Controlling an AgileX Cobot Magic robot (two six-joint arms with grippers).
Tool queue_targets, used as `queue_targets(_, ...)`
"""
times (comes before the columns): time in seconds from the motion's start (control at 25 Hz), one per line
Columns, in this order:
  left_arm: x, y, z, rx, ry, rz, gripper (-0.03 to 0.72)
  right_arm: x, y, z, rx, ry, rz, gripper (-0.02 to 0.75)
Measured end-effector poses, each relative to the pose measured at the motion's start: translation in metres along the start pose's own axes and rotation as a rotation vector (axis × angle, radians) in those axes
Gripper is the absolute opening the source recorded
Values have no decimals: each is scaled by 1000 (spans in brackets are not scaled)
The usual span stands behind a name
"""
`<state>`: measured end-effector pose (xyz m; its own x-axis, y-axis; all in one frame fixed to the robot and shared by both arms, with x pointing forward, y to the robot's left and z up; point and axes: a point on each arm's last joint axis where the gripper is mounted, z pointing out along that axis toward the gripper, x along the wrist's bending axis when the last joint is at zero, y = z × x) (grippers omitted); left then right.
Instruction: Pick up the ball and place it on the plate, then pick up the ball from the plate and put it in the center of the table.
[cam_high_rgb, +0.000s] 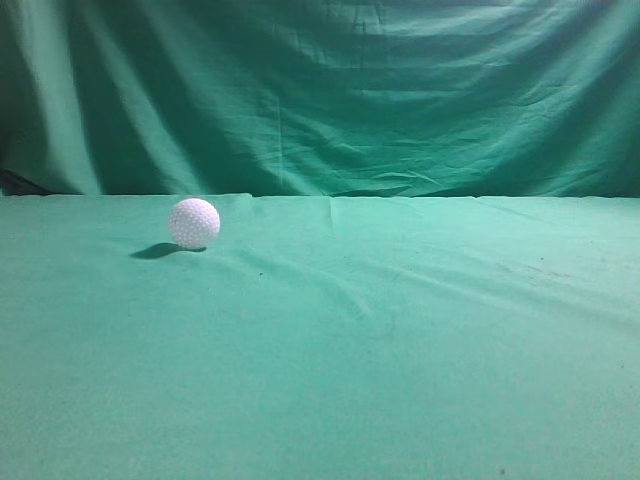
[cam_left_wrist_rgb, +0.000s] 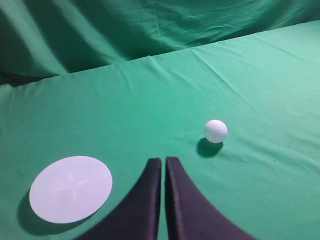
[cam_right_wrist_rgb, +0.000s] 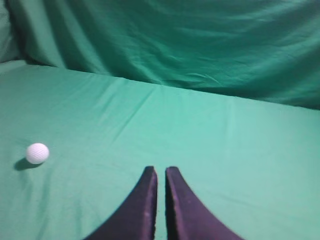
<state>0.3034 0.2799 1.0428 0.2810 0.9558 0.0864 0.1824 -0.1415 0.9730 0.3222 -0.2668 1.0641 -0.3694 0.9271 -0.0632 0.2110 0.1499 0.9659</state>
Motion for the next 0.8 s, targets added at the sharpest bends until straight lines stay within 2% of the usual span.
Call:
queue_targets(0.52, 0, 0, 0, 0, 0, 0, 0, -9, -12, -31, -142, -183, 34, 48)
queue_targets(0.64, 0, 0, 0, 0, 0, 0, 0, -9, -28, -34, -156, -233, 40, 48)
queue_targets(0.8, 0, 0, 0, 0, 0, 0, 0, -8, -71, -24, -145, -268, 48, 48)
